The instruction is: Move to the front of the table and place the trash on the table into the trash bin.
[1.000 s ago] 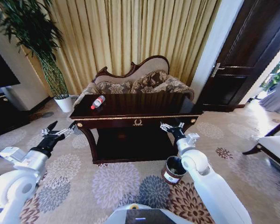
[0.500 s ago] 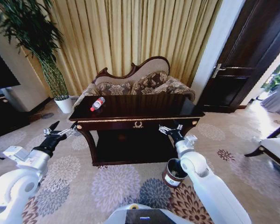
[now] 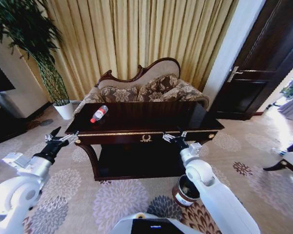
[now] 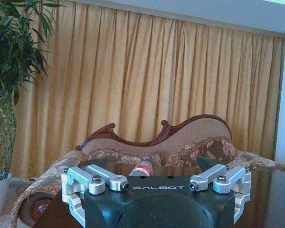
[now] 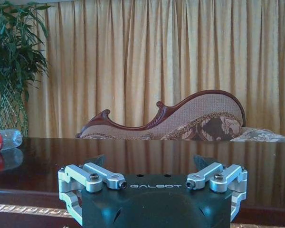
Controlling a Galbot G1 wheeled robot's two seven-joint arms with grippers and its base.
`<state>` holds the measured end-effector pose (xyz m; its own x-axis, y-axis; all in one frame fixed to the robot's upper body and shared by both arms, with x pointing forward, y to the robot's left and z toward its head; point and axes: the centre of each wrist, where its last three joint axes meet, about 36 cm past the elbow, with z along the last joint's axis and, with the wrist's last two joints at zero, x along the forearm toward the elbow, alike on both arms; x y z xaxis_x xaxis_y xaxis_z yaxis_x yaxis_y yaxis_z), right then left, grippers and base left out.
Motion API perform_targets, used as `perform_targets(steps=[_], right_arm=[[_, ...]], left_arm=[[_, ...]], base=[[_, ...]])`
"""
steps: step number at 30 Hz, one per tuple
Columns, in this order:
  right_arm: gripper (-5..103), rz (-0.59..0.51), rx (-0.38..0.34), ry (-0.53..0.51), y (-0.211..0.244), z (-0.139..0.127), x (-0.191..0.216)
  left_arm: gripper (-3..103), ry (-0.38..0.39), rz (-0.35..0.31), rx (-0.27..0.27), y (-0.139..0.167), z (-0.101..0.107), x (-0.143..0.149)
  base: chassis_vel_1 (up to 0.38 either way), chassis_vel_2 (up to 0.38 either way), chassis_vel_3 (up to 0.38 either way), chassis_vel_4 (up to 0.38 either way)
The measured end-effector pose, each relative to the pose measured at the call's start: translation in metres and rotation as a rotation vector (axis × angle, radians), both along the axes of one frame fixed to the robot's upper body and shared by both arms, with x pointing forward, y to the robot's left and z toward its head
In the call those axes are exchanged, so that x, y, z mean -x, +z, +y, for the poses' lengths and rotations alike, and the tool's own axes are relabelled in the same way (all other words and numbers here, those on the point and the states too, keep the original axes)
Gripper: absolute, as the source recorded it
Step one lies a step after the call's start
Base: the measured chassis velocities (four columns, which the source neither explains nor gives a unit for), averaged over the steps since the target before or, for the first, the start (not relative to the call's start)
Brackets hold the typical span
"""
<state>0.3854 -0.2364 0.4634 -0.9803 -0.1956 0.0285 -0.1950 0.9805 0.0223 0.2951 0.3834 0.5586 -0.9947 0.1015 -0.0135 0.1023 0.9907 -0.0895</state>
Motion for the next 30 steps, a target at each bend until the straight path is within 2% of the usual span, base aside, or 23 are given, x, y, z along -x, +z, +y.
perform_targets(steps=[13,19,24,27,28,30], right_arm=[[100,0.008,0.009,0.011,-0.003,0.007,0.002],[100,-0.001,0.037,0.009,-0.005,0.007,0.002],[100,0.004,0.033,0.001,-0.009,0.007,0.004],[100,0.006,0.032,-0.009,-0.01,0.006,0.006],[100,0.006,0.032,-0.009,-0.01,0.006,0.006],[100,0.01,0.029,-0.015,-0.012,0.007,0.007]], left_arm=[[100,-0.002,-0.002,0.003,-0.001,-0.001,-0.002],[100,0.001,0.025,-0.014,0.001,-0.004,-0.008],[100,0.01,0.056,-0.035,0.021,0.005,-0.036],[100,0.06,0.134,-0.048,0.033,0.015,-0.065],[100,0.06,0.134,-0.048,0.033,0.015,-0.065],[100,0.091,0.176,-0.07,0.039,0.024,-0.09]], base=[[-0.131,0.124,0.137,-0.134],[-0.101,0.081,0.101,-0.09],[-0.006,0.005,0.011,-0.006],[0.0,0.0,0.0,0.0],[0.0,0.0,0.0,0.0],[0.0,0.0,0.0,0.0]])
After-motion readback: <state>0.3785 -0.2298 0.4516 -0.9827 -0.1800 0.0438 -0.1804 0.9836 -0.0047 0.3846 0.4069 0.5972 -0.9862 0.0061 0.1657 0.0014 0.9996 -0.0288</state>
